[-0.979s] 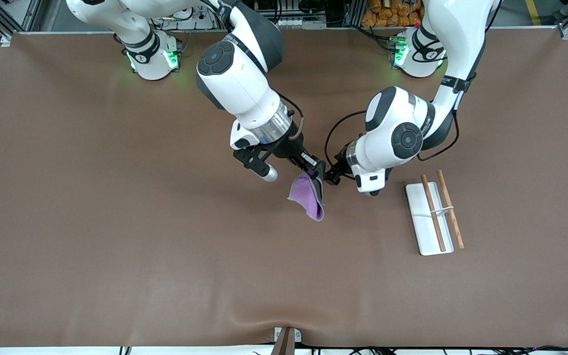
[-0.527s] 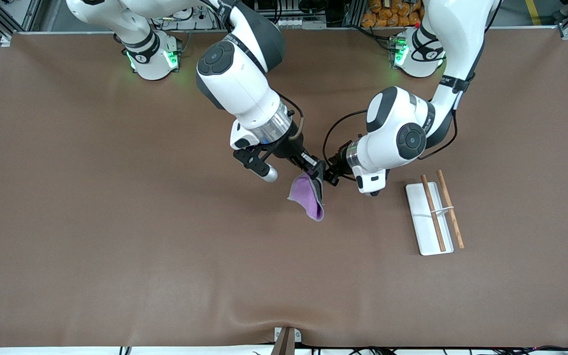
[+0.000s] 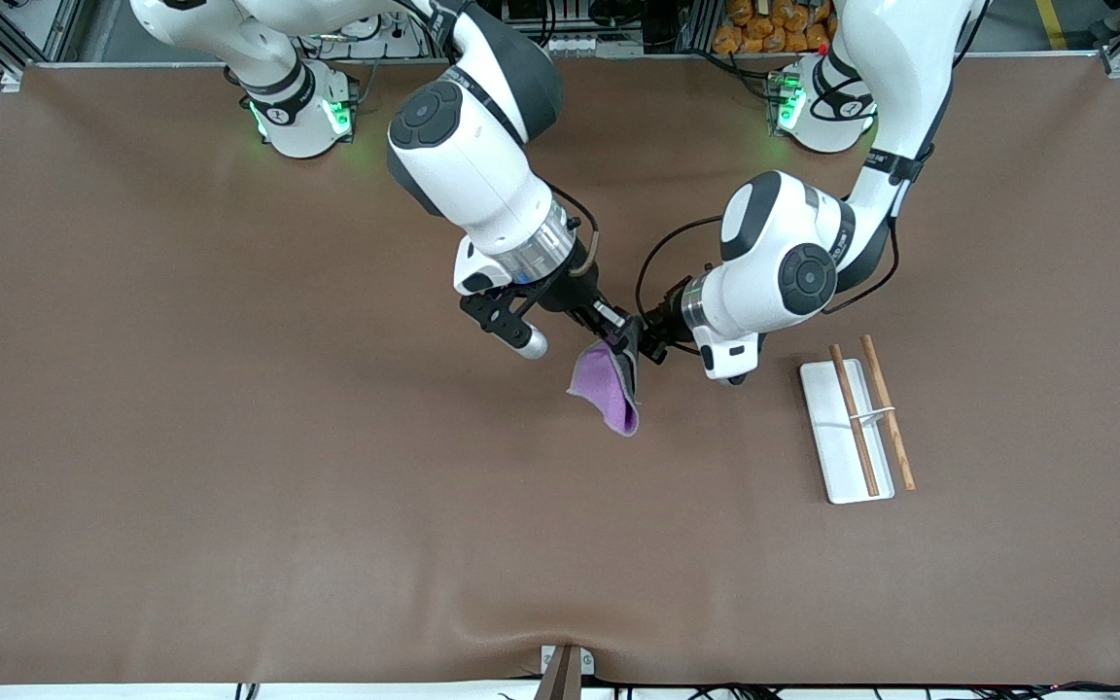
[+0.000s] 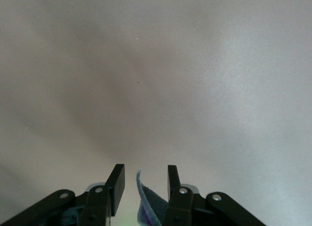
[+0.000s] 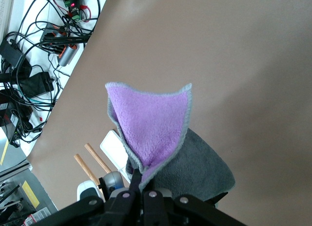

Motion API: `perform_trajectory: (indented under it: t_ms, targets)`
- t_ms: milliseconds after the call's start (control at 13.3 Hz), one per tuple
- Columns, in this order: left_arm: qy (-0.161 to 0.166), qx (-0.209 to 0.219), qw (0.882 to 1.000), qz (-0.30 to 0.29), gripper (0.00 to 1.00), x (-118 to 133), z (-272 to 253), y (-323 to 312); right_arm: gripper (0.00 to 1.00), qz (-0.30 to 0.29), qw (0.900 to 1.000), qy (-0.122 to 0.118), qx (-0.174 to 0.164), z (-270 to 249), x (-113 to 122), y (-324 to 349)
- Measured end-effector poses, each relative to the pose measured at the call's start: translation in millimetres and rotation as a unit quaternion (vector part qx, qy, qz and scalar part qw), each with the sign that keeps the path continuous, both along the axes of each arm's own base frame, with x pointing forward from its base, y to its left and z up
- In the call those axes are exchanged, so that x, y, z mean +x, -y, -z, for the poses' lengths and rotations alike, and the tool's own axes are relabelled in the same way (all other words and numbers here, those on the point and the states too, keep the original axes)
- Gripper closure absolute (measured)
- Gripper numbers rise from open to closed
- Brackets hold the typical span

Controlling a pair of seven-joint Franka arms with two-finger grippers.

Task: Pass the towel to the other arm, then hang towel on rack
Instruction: 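Grasp the hanging towel edge with the left gripper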

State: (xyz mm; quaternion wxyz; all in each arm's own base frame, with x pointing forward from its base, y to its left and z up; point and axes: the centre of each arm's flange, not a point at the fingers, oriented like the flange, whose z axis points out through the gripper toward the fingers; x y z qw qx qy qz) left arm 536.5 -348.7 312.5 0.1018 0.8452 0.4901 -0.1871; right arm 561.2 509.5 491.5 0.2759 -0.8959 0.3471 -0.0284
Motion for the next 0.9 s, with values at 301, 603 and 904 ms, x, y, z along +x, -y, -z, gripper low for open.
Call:
perform_trajectory:
  t_ms: [301, 603, 904]
  targets:
    - [-0.001, 0.001, 1.000, 0.000, 0.71, -1, 3, 1, 0.96, 0.000, 1.000, 0.000, 0.000, 0, 0, 0]
    - [0.008, -0.003, 1.000, -0.003, 0.91, 3, -3, 1, 0.96, 0.000, 1.000, 0.000, 0.000, 0, 0, 0]
    - [0.026, -0.013, 1.000, -0.011, 0.98, 16, -21, -1, 0.96, 0.001, 1.000, 0.000, 0.000, 0, 0, 0]
